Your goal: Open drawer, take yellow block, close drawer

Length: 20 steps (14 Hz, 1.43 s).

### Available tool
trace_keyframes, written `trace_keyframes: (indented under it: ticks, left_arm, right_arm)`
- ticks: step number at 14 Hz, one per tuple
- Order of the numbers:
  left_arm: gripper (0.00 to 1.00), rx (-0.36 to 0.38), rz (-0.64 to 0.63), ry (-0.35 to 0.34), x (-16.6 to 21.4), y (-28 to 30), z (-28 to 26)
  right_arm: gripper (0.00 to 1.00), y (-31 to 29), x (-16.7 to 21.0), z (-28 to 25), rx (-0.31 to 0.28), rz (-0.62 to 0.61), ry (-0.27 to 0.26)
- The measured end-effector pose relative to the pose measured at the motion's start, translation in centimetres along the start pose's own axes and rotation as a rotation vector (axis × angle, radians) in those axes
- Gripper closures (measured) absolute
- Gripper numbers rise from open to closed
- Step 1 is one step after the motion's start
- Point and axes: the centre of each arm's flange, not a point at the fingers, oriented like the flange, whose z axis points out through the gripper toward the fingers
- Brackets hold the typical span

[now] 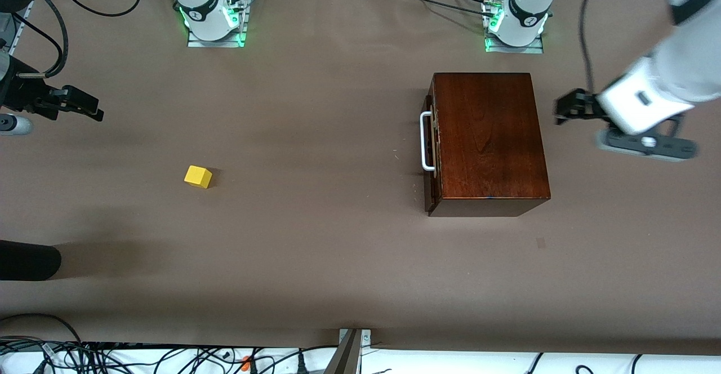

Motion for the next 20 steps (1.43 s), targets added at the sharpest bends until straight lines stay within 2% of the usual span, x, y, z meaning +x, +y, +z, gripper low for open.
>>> trace_keyframes:
  ticks: [3, 6, 10, 20]
  left_arm:
    - [0.0, 0.003, 0.026, 0.032, -1.3, -3.2, 0.9]
    - [0.0, 0.0, 0.017, 0.071, -3.5, -3.5, 2.3]
    - [0.0, -0.006, -0.085, 0.071, -5.4, -3.1, 2.5]
    - [0.0, -0.007, -0.093, 0.088, -6.3, -2.9, 1.5]
  right_arm:
    - [0.0, 0.0, 0.0, 0.0, 0.0, 0.0, 0.0]
    - [0.0, 0.0, 0.0, 0.0, 0.0, 0.0, 0.0]
    - [0.0, 0.0, 0.0, 0.0, 0.0, 0.0, 0.0]
    - [0.0, -0.1, 0.0, 0.1, 0.006, 0.0, -0.006]
